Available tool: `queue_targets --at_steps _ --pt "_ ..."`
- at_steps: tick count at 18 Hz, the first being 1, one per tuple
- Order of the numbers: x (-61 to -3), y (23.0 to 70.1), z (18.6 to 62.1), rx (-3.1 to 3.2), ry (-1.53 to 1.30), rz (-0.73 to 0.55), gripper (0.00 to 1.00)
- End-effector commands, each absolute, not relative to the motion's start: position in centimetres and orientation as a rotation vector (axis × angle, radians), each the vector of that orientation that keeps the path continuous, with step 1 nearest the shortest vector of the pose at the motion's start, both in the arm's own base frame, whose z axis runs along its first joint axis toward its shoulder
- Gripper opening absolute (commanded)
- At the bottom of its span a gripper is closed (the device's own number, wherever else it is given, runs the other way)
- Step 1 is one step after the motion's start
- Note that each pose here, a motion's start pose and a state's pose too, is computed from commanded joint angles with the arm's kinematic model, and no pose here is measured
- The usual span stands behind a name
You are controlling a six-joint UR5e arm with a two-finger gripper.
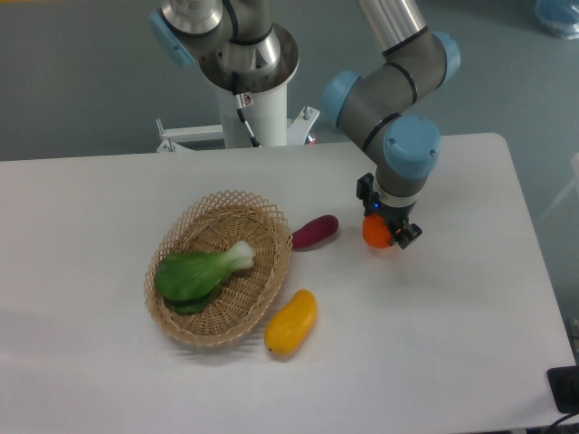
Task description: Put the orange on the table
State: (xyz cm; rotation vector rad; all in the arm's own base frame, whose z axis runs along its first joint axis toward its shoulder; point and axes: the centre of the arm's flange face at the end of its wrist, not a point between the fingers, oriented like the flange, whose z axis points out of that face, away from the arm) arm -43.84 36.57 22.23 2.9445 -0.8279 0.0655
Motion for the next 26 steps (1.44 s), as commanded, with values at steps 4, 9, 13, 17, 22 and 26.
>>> queue_targets --at_steps 4,9,13,17,22,26 --pt "-43.9 36.5 21.8 2.947 -0.817 0.077 0.76" --pt "-44.0 36.6 21.9 2.949 -0.812 0.072 0.92" --pt "-44.7 37.1 24.0 2.963 -0.816 0.005 1.0" --pt "-46.9 38.9 29.2 3.027 -0.81 -0.164 1.0" --pt "-47.6 39.6 33.5 3.046 -0.826 -0.276 1.0" --pt "-48.5 39.7 38.8 3.078 -0.825 -0.374 1.0"
